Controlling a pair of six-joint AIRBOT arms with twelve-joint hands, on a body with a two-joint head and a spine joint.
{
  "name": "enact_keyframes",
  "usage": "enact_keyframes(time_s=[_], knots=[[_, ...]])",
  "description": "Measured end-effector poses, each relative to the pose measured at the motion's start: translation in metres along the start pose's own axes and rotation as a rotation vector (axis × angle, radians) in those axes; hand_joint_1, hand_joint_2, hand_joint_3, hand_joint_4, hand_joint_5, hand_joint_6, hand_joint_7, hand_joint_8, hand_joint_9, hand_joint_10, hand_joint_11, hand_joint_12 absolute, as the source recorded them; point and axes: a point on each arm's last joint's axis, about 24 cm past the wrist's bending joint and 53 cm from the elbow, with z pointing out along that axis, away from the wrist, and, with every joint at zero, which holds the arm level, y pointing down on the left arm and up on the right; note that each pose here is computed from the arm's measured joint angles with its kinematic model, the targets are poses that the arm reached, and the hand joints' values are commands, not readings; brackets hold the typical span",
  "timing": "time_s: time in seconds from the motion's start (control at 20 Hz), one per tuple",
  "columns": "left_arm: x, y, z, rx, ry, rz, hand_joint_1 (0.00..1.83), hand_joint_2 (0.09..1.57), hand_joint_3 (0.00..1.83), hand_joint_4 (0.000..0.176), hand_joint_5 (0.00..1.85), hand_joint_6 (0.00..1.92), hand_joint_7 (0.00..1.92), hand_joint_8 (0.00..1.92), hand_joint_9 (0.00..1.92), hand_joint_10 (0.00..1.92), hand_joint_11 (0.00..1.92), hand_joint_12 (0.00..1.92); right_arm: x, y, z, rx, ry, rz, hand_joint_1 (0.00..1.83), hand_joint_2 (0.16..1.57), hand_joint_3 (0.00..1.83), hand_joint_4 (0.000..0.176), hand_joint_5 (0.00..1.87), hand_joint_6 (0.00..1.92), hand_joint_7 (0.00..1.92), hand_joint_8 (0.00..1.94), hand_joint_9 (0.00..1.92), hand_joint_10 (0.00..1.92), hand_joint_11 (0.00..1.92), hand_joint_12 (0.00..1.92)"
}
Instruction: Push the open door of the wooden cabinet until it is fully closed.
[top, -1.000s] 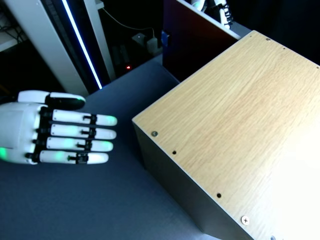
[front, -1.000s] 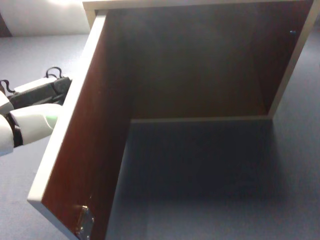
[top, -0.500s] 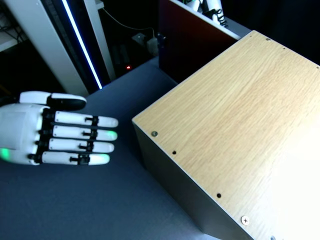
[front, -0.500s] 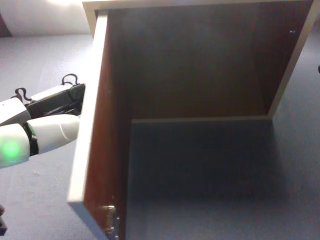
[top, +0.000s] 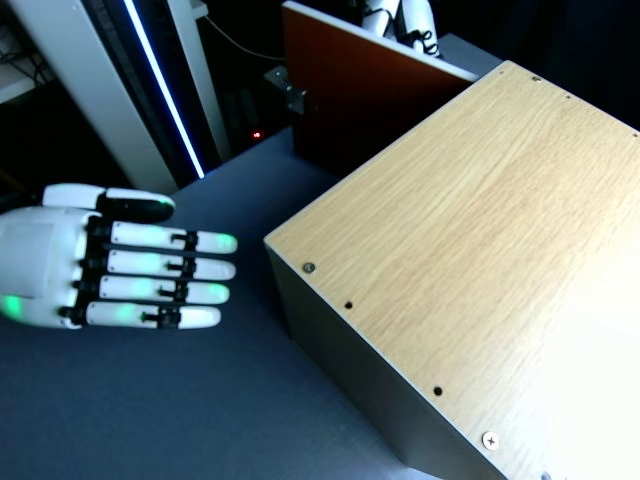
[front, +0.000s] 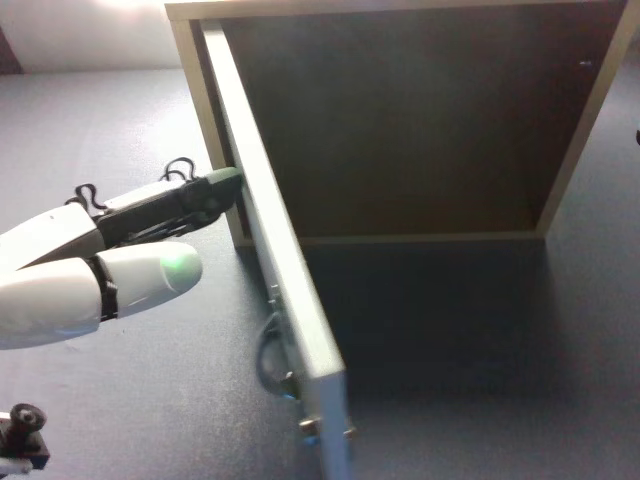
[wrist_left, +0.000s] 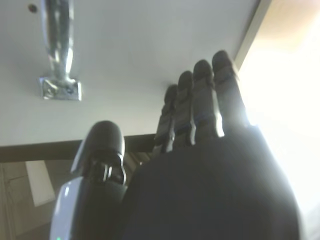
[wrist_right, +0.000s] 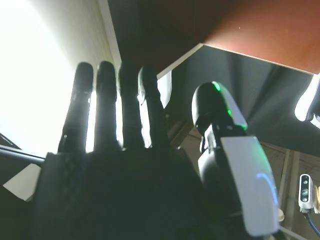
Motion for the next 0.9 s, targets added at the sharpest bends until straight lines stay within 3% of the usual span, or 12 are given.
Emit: enact_keyframes(time_s=[0.3, 0.5, 0.65, 0.9], knots=[[0.014, -0.003, 0.011, 0.028, 0.047, 0.005, 0.0, 1.47, 0.0, 0.0, 0.11, 0.0, 0.15, 0.0, 0.15, 0.0, 0.08, 0.0, 0.0, 0.0, 0.0, 0.002, -0.002, 0.001, 0.28, 1.42, 0.0, 0.0, 0.32, 0.0, 0.31, 0.0, 0.27, 0.01, 0.0, 0.61], [0.014, 0.0, 0.017, 0.034, 0.042, -0.009, 0.0, 1.46, 0.0, 0.0, 0.13, 0.0, 0.16, 0.01, 0.16, 0.0, 0.12, 0.02, 0.0, 0.0, 0.0, 0.0, -0.002, 0.001, 0.24, 1.42, 0.0, 0.0, 0.31, 0.0, 0.29, 0.0, 0.25, 0.0, 0.0, 0.54], [0.018, -0.003, 0.025, 0.055, 0.057, -0.008, 0.0, 1.47, 0.0, 0.0, 0.14, 0.01, 0.17, 0.01, 0.17, 0.01, 0.12, 0.02, -0.001, 0.0, 0.0, 0.0, -0.002, 0.001, 0.29, 1.43, 0.0, 0.0, 0.32, 0.0, 0.3, 0.0, 0.27, 0.0, 0.0, 0.61], [0.029, -0.003, 0.041, 0.074, 0.086, -0.011, 0.0, 1.49, 0.01, 0.0, 0.17, 0.01, 0.18, 0.01, 0.17, 0.0, 0.09, 0.0, -0.001, 0.0, 0.0, 0.0, -0.003, 0.001, 0.28, 1.42, 0.0, 0.0, 0.33, 0.0, 0.3, 0.0, 0.26, 0.0, 0.0, 0.57]])
